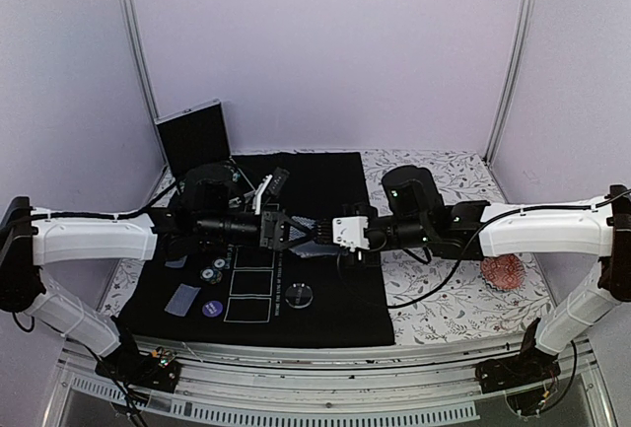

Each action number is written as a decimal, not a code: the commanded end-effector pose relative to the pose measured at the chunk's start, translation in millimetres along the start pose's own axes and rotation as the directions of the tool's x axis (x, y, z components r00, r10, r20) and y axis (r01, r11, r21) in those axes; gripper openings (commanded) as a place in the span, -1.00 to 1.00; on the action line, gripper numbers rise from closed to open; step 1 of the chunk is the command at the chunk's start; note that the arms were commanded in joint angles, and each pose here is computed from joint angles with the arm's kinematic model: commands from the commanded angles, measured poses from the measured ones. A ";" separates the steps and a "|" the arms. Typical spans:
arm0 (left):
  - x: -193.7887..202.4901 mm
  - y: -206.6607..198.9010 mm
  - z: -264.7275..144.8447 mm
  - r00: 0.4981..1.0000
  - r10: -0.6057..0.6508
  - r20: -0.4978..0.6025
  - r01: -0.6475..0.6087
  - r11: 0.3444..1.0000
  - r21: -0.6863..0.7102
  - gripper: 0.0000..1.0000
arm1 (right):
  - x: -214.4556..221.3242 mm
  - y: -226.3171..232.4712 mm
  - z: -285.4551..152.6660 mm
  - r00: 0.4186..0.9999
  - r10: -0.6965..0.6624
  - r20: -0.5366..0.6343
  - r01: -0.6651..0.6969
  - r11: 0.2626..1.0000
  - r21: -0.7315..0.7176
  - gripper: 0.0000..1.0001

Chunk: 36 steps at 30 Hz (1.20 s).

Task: Distribute texas hold em gaming equipment
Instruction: Pass from the left arm to the right

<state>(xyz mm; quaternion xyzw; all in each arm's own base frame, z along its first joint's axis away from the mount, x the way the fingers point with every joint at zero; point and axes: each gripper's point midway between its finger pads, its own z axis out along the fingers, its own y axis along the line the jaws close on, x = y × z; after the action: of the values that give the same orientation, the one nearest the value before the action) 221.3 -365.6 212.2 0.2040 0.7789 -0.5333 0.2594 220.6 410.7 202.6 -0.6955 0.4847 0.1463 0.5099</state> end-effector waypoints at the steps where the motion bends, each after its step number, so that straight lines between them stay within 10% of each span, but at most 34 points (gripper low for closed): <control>1: -3.6 -40.1 -0.8 0.998 0.057 0.004 -0.057 0.982 0.179 -0.77 | -0.7 -4.6 7.1 1.000 0.012 -0.011 -0.012 1.000 0.004 0.20; 8: -0.1 -49.2 1.5 0.998 0.067 -0.009 -0.063 0.973 0.222 -0.54 | -2.5 -7.4 7.3 1.000 0.008 -0.008 -0.008 1.000 0.013 0.19; 18: 8.6 -45.3 6.6 0.998 0.049 -0.041 -0.038 0.975 0.219 -0.65 | -10.1 -16.7 4.1 1.000 0.005 0.005 -0.005 0.999 0.039 0.17; 21: 10.3 -49.8 7.5 0.997 0.062 -0.049 -0.049 0.971 0.235 -0.95 | -10.9 -18.3 3.5 1.000 0.012 0.009 -0.012 0.999 0.044 0.18; 29: 3.4 -54.4 0.5 0.995 0.099 -0.012 -0.093 0.971 0.220 -1.00 | 1.6 -18.3 2.0 0.999 0.034 -0.011 -0.033 0.998 0.046 0.58; 36: 3.0 -51.3 0.4 0.995 0.094 -0.010 -0.090 0.974 0.205 -1.00 | 6.2 -16.0 3.9 0.999 0.043 -0.030 -0.042 0.998 0.039 0.21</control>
<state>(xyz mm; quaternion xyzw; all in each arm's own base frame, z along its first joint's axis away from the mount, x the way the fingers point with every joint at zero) 210.5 -378.4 228.7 0.2327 0.7422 -0.5704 0.2637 220.9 409.6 195.3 -0.6967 0.4998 0.1523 0.4916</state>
